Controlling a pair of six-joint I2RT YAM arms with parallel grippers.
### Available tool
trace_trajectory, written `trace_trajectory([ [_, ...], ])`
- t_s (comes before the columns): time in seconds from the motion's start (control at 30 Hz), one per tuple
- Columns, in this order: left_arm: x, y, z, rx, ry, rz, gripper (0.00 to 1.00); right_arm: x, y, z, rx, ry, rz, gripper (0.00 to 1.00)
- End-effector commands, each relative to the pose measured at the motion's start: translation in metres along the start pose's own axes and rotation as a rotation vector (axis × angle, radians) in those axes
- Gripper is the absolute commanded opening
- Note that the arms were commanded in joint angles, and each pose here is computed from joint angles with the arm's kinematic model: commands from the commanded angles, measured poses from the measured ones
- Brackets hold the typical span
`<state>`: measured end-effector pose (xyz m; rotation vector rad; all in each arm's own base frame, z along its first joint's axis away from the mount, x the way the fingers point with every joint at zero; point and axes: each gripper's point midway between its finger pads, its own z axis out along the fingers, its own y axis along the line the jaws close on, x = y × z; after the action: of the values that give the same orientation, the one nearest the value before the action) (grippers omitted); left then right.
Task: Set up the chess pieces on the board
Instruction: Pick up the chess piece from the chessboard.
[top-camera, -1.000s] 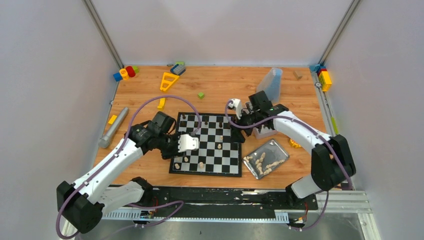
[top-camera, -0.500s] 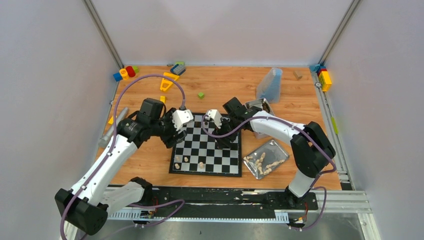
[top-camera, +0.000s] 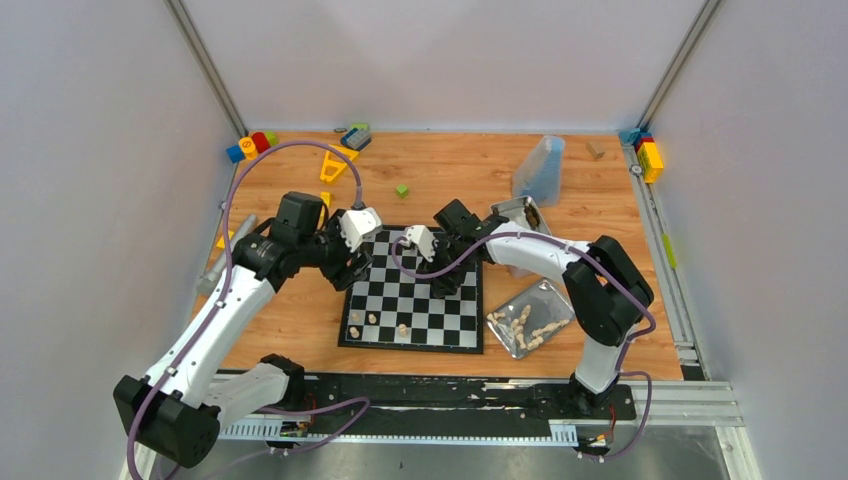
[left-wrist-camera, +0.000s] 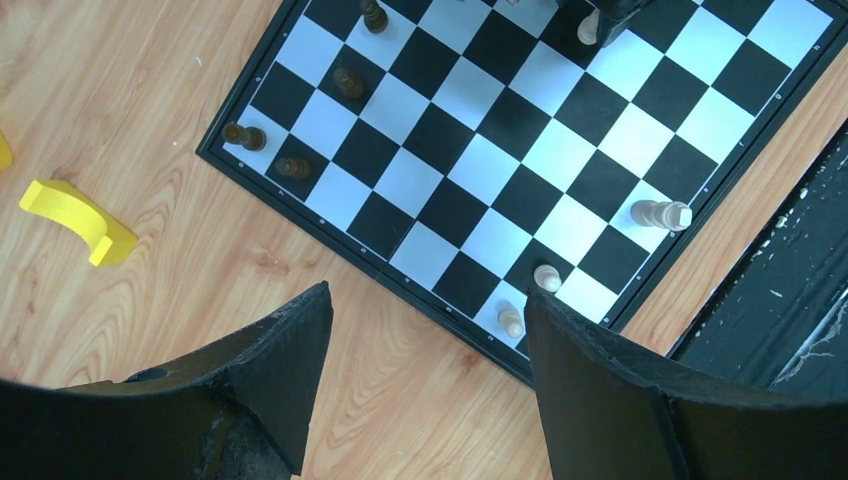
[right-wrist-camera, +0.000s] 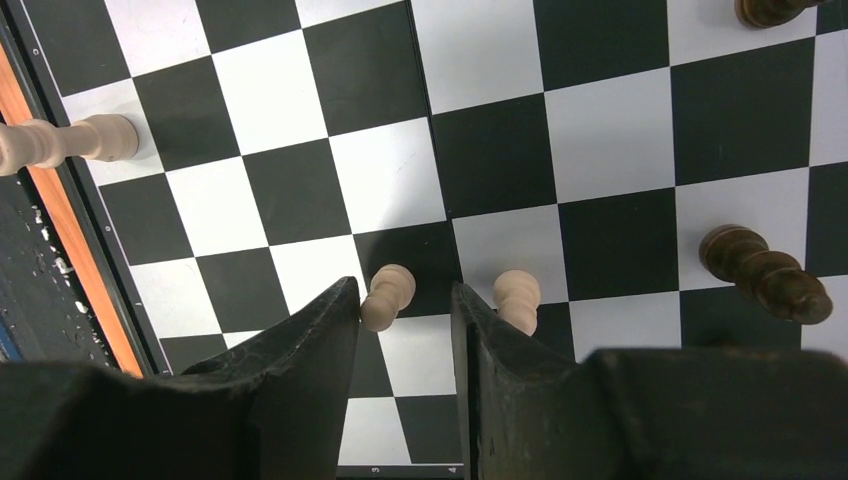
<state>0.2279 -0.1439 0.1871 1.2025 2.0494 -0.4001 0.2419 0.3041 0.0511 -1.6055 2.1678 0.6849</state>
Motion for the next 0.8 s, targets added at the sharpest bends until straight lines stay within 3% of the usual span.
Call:
trace_trajectory([
  [0.0,-0.02,0.007,-0.008,-0.027,-0.066,-0.002,0.78,-0.02,-0.004,0.0,0.012,-0.042,-0.037,0.39],
  [0.1,-0.019,0.009,-0.008,-0.032,-0.065,-0.008,0.78,-0.018,-0.002,-0.001,0.004,-0.032,-0.033,0.35],
  [0.37,-0.021,0.017,-0.012,-0.067,-0.066,-0.033,0.79,-0.022,0.005,-0.01,-0.018,-0.039,-0.033,0.11],
  [0.77,-0.023,0.065,-0.027,-0.203,-0.094,-0.218,0.79,-0.059,0.034,-0.018,-0.072,-0.084,-0.126,0.07],
])
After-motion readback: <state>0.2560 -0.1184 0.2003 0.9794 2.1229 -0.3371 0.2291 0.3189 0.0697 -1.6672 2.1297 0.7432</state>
